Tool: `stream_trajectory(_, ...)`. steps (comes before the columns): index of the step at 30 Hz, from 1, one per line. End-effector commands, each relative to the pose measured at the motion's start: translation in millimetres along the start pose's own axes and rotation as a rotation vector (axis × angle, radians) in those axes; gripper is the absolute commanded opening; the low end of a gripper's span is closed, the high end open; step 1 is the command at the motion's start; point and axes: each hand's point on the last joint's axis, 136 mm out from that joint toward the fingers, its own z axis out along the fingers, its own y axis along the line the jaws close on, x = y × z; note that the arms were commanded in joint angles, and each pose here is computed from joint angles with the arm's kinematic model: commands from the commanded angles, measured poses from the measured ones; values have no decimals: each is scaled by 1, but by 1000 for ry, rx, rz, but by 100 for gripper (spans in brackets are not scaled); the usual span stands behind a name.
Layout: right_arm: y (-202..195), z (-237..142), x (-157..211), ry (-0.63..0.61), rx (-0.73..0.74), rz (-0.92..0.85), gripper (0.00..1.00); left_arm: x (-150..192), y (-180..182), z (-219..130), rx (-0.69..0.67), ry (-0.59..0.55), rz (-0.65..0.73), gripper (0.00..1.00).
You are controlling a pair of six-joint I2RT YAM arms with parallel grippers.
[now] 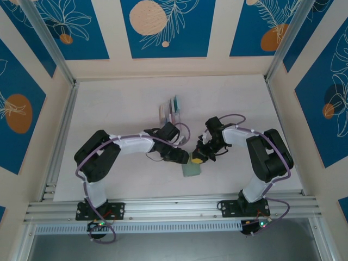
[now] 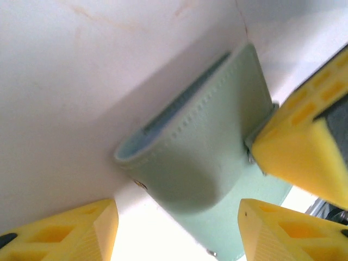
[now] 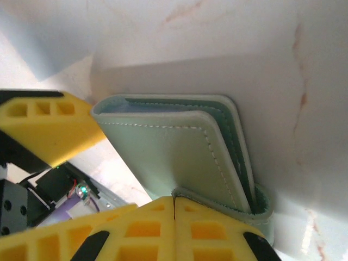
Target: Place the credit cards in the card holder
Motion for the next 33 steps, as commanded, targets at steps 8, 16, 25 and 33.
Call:
stream_trajectory(8,5,-10,17,58,-149,88,0,-19,-3,-9,1,-29,22,54)
stream_trajectory(16,15,-18,17,70,-239,91,0,-7,-2,2,-42,18,80,45)
stream_trajectory(25,12,-14,21,91,-233,91,0,0,-1,12,-60,41,94,44)
stream_trajectory(33,3,-2,21,113,-190,102,0,-1,-2,14,-56,39,89,44)
